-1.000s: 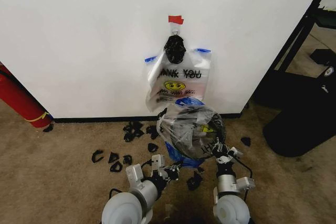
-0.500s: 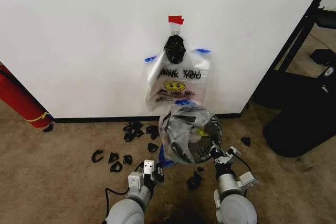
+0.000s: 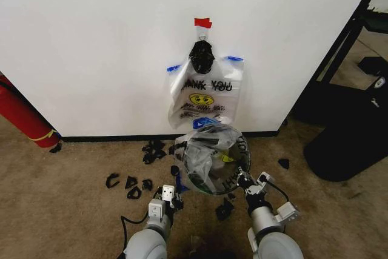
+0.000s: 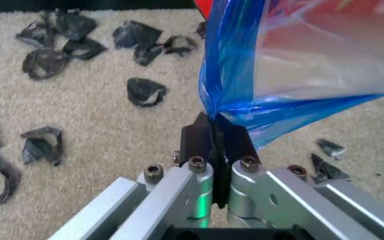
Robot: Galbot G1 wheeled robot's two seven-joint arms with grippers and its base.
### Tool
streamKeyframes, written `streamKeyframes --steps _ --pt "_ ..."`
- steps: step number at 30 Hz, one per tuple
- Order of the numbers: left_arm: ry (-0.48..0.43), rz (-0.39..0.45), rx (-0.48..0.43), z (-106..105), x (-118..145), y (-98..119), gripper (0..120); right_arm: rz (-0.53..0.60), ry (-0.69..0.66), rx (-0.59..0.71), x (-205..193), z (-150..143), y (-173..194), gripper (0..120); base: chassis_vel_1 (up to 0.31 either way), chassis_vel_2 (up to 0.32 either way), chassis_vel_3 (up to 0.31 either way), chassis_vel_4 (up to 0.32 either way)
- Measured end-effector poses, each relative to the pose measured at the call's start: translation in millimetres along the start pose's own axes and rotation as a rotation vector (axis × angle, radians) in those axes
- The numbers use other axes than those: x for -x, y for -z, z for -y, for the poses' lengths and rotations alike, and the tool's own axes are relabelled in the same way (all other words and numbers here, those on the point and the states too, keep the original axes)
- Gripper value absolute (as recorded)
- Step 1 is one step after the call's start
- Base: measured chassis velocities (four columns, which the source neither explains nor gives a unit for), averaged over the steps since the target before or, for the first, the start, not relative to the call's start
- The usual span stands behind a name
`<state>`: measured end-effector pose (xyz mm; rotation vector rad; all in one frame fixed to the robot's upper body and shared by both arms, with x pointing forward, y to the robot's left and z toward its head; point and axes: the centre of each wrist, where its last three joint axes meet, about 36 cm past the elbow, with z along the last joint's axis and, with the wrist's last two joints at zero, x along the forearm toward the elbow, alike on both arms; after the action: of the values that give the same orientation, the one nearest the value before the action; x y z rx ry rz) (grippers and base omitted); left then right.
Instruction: Pick up the garbage bag from the wall and place it over the trash bin.
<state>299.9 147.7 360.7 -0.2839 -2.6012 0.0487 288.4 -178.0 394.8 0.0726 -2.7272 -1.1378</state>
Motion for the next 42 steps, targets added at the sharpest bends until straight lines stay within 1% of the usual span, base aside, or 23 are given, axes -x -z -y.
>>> streamKeyframes --steps 1,3,6,7,10,11,12,13,15,18,19,20,23,26,27,30,33,35,37,39,40,41,42 --pt "-0.005 0.012 0.011 -0.8 -1.3 -0.5 0 0.003 0.002 -0.004 1.4 1.0 0.4 0 0.000 0.000 0.000 0.000" --pt "-0.004 0.050 0.046 -5.1 -2.0 -2.6 8 0.016 0.008 -0.021 5.7 7.2 -0.9 0 0.000 0.000 0.000 0.000" --pt "0.021 0.090 0.113 -16.0 0.8 -7.9 19 0.058 0.033 -0.078 16.3 25.4 -4.0 0 0.000 0.000 0.000 0.000" --pt "0.021 0.090 0.113 -16.0 0.8 -7.9 19 0.058 0.033 -0.078 16.3 25.4 -4.0 0 0.000 0.000 0.000 0.000" --pt "0.068 0.126 0.224 -38.7 7.4 -15.5 33 0.079 0.090 -0.157 28.0 55.2 -3.9 0 0.000 0.000 0.000 0.000" --pt "0.065 0.152 0.267 -46.7 9.8 -18.8 36 0.073 0.104 -0.172 29.7 62.1 -3.7 0 0.000 0.000 0.000 0.000" --pt "0.054 0.180 0.316 -56.4 12.0 -21.5 43 0.066 0.116 -0.186 31.2 68.4 -3.3 0 0.000 0.000 0.000 0.000" --pt "0.054 0.180 0.316 -56.4 12.0 -21.5 43 0.066 0.116 -0.186 31.2 68.4 -3.3 0 0.000 0.000 0.000 0.000" --pt "0.037 0.197 0.363 -65.6 13.0 -24.1 50 0.062 0.127 -0.197 32.7 73.4 -1.4 0 0.000 0.000 0.000 0.000" --pt "0.030 0.221 0.362 -69.4 15.3 -24.6 63 0.063 0.134 -0.194 33.8 74.3 -0.5 0 0.000 0.000 0.000 0.000" --pt "0.030 0.221 0.362 -69.4 15.3 -24.6 63 0.063 0.134 -0.194 33.8 74.3 -0.5 0 0.000 0.000 0.000 0.000" --pt "0.028 0.226 0.358 -69.3 15.6 -24.4 67 0.065 0.134 -0.189 34.0 74.0 -0.8 0 0.000 0.000 0.000 0.000" --pt "0.024 0.285 0.312 -63.8 17.8 -20.2 80 0.079 0.105 -0.153 34.2 68.4 -6.8 0 0.000 0.000 0.000 0.000" --pt "0.054 0.327 0.294 -59.5 16.7 -10.8 93 0.091 0.069 -0.117 34.9 62.7 -12.9 0 0.000 0.000 0.000 0.000" --pt "0.054 0.327 0.294 -59.5 16.7 -10.8 93 0.091 0.069 -0.117 34.9 62.7 -12.9 0 0.000 0.000 0.000 0.000" --pt "0.077 0.318 0.313 -59.6 13.0 -8.4 100 0.100 0.027 -0.054 37.5 56.2 -14.9 0 0.000 0.000 0.000 0.000" --pt "0.087 0.298 0.337 -62.4 12.8 -11.4 100 0.108 0.012 -0.026 39.0 52.4 -14.9 0 0.000 0.000 0.000 0.000" --pt "0.078 0.259 0.367 -66.7 11.5 -14.5 100 0.114 -0.006 0.010 39.5 47.5 -13.3 0 0.000 0.000 0.000 0.000" --pt "0.022 0.212 0.389 -69.9 8.0 -18.9 100 0.112 -0.025 0.058 38.6 39.8 -8.9 0 0.000 0.000 0.000 0.000" --pt "-0.054 0.192 0.393 -70.2 4.8 -23.7 100 0.098 -0.042 0.103 36.6 31.2 -4.3 0 0.000 0.000 0.000 0.000" --pt "-0.091 0.197 0.391 -69.7 3.8 -25.5 100 0.092 -0.047 0.117 35.8 28.3 -3.4 0 0.000 0.000 0.000 0.000" --pt "-0.091 0.197 0.391 -69.7 3.8 -25.5 100 0.092 -0.047 0.117 35.8 28.3 -3.4 0 0.000 0.000 0.000 0.000" --pt "-0.131 0.212 0.385 -68.6 3.7 -27.4 100 0.087 -0.050 0.132 34.9 25.3 -2.4 0 0.000 0.000 0.000 0.000"
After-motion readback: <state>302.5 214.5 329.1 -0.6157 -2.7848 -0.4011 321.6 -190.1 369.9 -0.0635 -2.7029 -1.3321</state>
